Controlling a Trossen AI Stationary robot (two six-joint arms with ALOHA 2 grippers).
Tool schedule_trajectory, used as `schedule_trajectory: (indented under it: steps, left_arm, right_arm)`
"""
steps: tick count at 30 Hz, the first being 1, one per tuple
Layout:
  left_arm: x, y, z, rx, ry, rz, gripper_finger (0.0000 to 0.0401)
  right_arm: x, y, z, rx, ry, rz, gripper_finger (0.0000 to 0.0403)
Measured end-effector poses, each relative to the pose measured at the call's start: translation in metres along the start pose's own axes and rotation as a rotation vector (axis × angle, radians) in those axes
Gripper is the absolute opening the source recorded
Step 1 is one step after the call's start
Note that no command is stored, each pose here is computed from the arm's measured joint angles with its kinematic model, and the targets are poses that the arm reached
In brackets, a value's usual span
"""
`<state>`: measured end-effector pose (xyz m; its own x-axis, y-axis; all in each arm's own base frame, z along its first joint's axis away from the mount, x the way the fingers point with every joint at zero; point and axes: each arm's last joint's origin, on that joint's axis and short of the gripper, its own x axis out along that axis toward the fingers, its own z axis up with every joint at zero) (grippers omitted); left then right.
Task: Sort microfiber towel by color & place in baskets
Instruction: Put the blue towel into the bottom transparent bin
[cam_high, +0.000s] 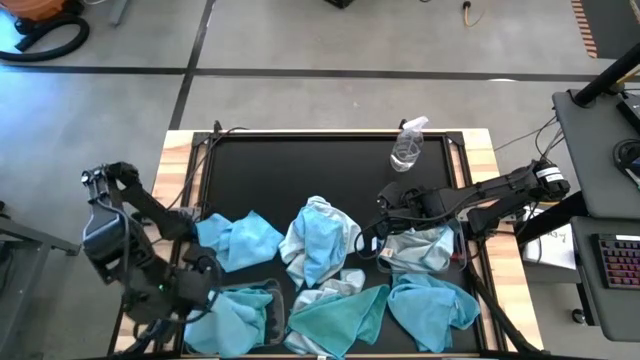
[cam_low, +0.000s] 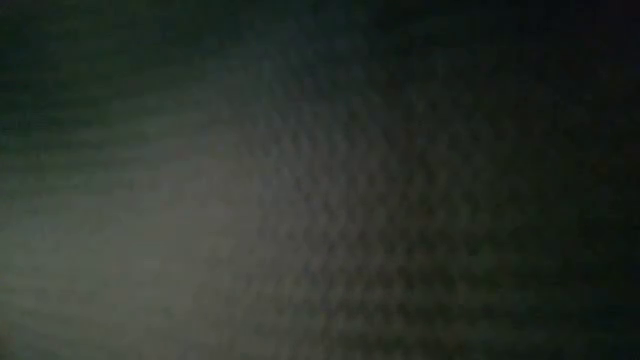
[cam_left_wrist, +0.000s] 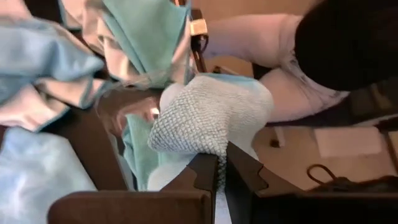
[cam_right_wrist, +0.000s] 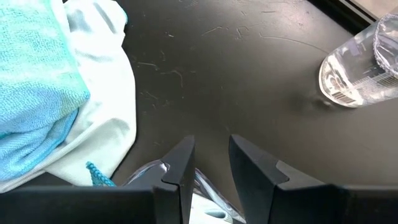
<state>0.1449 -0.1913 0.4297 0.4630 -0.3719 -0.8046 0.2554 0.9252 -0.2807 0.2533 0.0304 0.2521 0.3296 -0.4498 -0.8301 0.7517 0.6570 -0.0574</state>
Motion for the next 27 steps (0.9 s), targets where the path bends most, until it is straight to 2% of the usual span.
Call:
schedule_trajectory:
  steps: [4, 10, 18, 27]
  left_arm:
    - [0.011, -0.003, -0.006, -0.022, -0.004, 0.071, 0.0001]
    - [0.046, -0.007, -0.011, -0.065, 0.076, 0.153, 0.0003]
    - [0.088, -0.017, -0.013, -0.091, 0.182, 0.215, 0.0034]
    - [0.097, -0.015, -0.017, -0.077, 0.259, 0.270, 0.0077]
  right_arm:
    - [0.000, 0.000, 0.000, 0.001, 0.000, 0.000, 0.0093]
    - [0.000, 0.000, 0.000, 0.011, 0.001, 0.001, 0.0093]
    - [0.000, 0.000, 0.000, 0.019, 0.006, 0.005, 0.0093]
    - [0.000, 0.000, 0.000, 0.037, 0.010, 0.008, 0.0093]
